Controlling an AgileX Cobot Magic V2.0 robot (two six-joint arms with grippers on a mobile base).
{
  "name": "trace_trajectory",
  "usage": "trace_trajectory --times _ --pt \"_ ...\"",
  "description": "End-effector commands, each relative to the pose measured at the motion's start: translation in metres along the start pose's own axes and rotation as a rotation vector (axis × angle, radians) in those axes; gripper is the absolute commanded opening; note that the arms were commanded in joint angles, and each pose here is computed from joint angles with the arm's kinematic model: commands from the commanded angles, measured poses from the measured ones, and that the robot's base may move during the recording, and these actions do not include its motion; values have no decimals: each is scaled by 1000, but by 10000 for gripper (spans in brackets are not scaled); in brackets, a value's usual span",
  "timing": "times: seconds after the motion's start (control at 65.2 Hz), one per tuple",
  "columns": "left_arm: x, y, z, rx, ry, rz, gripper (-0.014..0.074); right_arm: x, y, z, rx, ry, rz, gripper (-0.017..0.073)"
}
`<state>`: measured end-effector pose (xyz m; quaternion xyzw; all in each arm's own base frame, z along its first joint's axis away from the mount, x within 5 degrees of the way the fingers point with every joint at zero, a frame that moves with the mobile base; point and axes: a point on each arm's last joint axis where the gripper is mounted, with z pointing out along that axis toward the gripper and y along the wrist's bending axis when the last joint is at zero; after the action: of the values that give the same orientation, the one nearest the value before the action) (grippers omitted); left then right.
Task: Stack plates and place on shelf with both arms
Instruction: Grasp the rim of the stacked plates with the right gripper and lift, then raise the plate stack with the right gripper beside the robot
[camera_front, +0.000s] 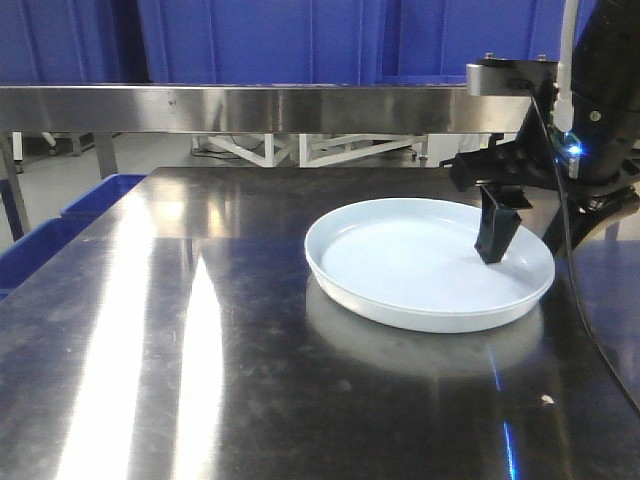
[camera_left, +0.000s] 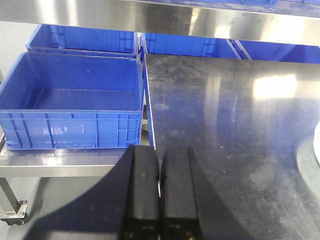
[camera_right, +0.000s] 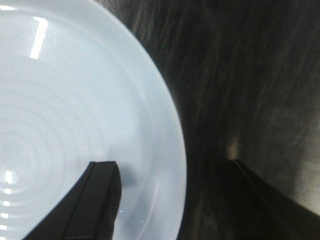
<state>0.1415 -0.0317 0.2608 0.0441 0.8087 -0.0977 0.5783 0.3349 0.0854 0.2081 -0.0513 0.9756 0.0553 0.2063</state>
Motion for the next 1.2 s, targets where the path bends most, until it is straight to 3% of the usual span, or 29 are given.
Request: trace_trajectory --times 0.0,0.245,0.307,0.429,0.506,0.567,0.69,0.905,1.181 --pt "-18 -1 -2 6 -119 -7 84 -13 2 -16 -12 -94 -2 498" --pt "-18 -1 -2 6 -119 -7 84 -13 2 -14 -12 -95 -2 496" --pt "-18 -1 -2 6 -119 -7 84 -14 2 -14 -12 -98 -2 461" --pt "-18 -1 -2 6 -119 -7 84 -14 2 -14 -13 -102 -2 253" --pt "-18 -1 -2 6 -119 -7 84 -15 2 -15 -13 -116 -3 32" --pt "-18 -1 -2 6 -119 -7 84 -17 2 -17 -16 -136 -3 72" --pt "-18 -1 -2 6 -119 -7 84 -24 3 -33 -27 -228 -4 50" --pt "-18 -1 -2 6 -119 -7 84 -34 6 -94 -60 -494 -7 50" --pt "-18 -1 -2 6 -119 -7 84 -13 5 -169 -88 -693 -12 50"
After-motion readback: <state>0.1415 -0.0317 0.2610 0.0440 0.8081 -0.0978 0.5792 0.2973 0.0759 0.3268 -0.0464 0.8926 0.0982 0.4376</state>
